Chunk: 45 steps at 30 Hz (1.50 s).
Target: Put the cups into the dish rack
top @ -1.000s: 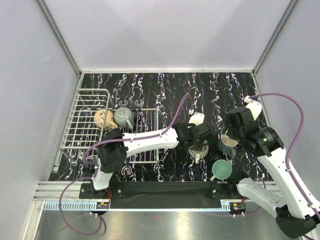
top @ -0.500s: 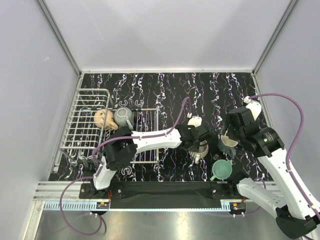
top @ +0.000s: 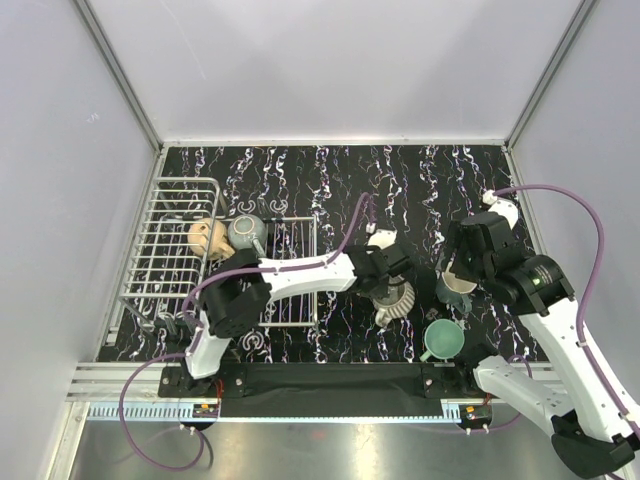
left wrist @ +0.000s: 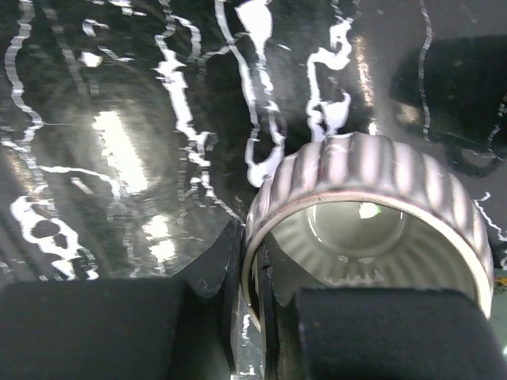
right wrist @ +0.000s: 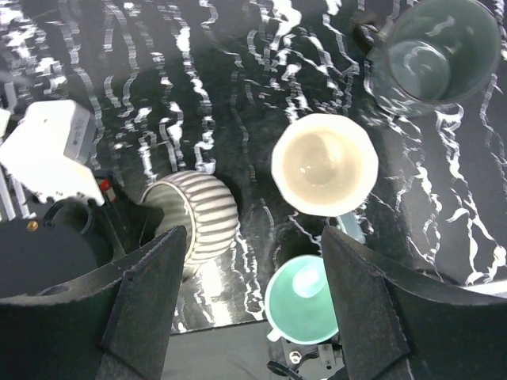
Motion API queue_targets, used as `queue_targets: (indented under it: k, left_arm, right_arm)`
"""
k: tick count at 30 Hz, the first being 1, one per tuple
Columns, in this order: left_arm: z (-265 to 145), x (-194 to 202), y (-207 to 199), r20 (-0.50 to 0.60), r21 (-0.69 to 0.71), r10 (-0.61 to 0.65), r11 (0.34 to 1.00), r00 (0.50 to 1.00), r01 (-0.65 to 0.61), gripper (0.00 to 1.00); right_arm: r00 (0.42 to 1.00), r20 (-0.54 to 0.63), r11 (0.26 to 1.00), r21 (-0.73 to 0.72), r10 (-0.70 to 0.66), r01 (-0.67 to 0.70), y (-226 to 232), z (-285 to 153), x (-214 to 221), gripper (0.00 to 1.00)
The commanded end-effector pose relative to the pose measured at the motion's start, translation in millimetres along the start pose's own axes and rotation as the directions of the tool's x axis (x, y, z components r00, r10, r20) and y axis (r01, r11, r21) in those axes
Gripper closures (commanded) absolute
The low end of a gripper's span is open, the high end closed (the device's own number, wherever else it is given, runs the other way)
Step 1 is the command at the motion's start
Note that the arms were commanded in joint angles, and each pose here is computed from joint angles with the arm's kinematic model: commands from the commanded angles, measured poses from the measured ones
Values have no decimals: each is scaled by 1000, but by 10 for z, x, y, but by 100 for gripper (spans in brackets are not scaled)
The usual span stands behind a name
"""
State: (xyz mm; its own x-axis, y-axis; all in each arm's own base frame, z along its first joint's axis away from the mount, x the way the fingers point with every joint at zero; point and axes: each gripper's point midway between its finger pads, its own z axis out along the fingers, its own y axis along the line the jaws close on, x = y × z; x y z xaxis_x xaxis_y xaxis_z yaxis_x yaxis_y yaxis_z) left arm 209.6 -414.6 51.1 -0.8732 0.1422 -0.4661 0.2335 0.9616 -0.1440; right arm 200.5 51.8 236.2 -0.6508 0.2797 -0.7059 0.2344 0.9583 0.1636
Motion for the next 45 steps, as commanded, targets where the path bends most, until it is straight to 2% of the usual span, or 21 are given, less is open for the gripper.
queue_targets:
  k: [1, 6, 9, 12, 14, 15, 16, 17, 18, 19, 20, 21, 22, 24, 25, 28, 31, 34, 37, 40, 45]
  left_arm:
    - [-592, -464, -72, 123, 133, -82, 989, 989, 66, 100]
    - [-1103, -687, 198, 203, 192, -153, 975, 967, 114, 100]
    - [-1477, -813, 435, 253, 248, -227, 955, 940, 164, 100]
    - [-2035, -983, 682, 332, 375, -343, 903, 879, 210, 100]
    - [-2132, -1008, 876, 355, 404, -395, 882, 847, 242, 100]
    - [-2386, -1049, 969, 378, 461, -446, 850, 811, 253, 100]
    - [-2487, -1086, 1030, 392, 490, -477, 832, 787, 260, 100]
    - [-2471, -1063, 1149, 399, 492, -500, 824, 769, 280, 100]
    - [-2718, -1092, 1240, 417, 550, -548, 787, 725, 279, 100]
    - [-2819, -1129, 1289, 428, 580, -579, 765, 693, 280, 100]
    - [-2840, -1122, 1373, 437, 589, -600, 754, 671, 290, 100]
    - [-3029, -1133, 1474, 452, 626, -639, 724, 622, 290, 100]
    - [-3126, -1162, 1518, 463, 651, -663, 705, 589, 282, 100]
    - [-3274, -1141, 1668, 470, 695, -718, 660, 514, 287, 100]
    - [-3382, -1178, 1681, 467, 732, -746, 628, 476, 266, 100]
    - [-3553, -1174, 1753, 427, 805, -812, 542, 399, 242, 100]
    - [-3637, -1180, 1737, 373, 857, -854, 467, 364, 219, 100]
    - [-3723, -1200, 1696, 322, 892, -880, 406, 350, 199, 100]
    - [-3777, -1205, 1613, 273, 918, -891, 354, 364, 177, 100]
    - [-3731, -1182, 1561, 249, 923, -889, 337, 384, 183, 100]
    - [-3697, -1133, 1518, 206, 942, -896, 290, 394, 166, 100]
  right_arm:
    - [999, 35, 994, -102, -29, 33, 169, -144, -168, 23]
    - [996, 7, 944, -320, -87, 85, 586, -258, -176, 21]
    - [987, -57, 873, -477, -149, 104, 921, -313, -83, 20]
    - [976, -109, 790, -607, -187, 84, 1208, -360, 12, 20]
    - [976, -120, 724, -688, -184, 52, 1390, -430, 20, 19]
    - [975, -124, 697, -716, -183, 40, 1459, -453, 25, 18]
    - [977, -123, 631, -776, -175, 15, 1601, -556, -6, 17]
    - [975, -137, 597, -802, -176, -5, 1660, -578, 23, 16]
    - [972, -149, 557, -830, -181, -23, 1735, -616, 36, 16]
    - [970, -156, 450, -891, -186, -57, 1884, -784, 4, 15]
    - [966, -172, 407, -910, -195, -80, 1938, -818, 44, 15]
    - [959, -208, 373, -919, -191, -126, 2007, -882, 58, 14]
    - [968, -166, 297, -949, -188, -105, 2094, -1003, -7, 13]
    - [968, -168, 236, -964, -187, -122, 2175, -1121, 15, 10]
    - [972, -133, 176, -979, -196, -99, 2265, -1252, 32, 9]
    - [966, -117, 95, -991, -233, -97, 2478, -1430, 154, 8]
    - [969, -96, 58, -995, -229, -84, 2681, -1500, 198, 9]
    - [967, -95, -6, -995, -235, -100, 2873, -1611, 267, 14]
    - [970, -102, -42, -993, -222, -114, 3014, -1667, 289, 20]
    - [976, -116, -72, -989, -185, -132, 3099, -1715, 243, 26]
    - [979, -140, -70, -986, -149, -152, 3186, -1673, 185, 36]
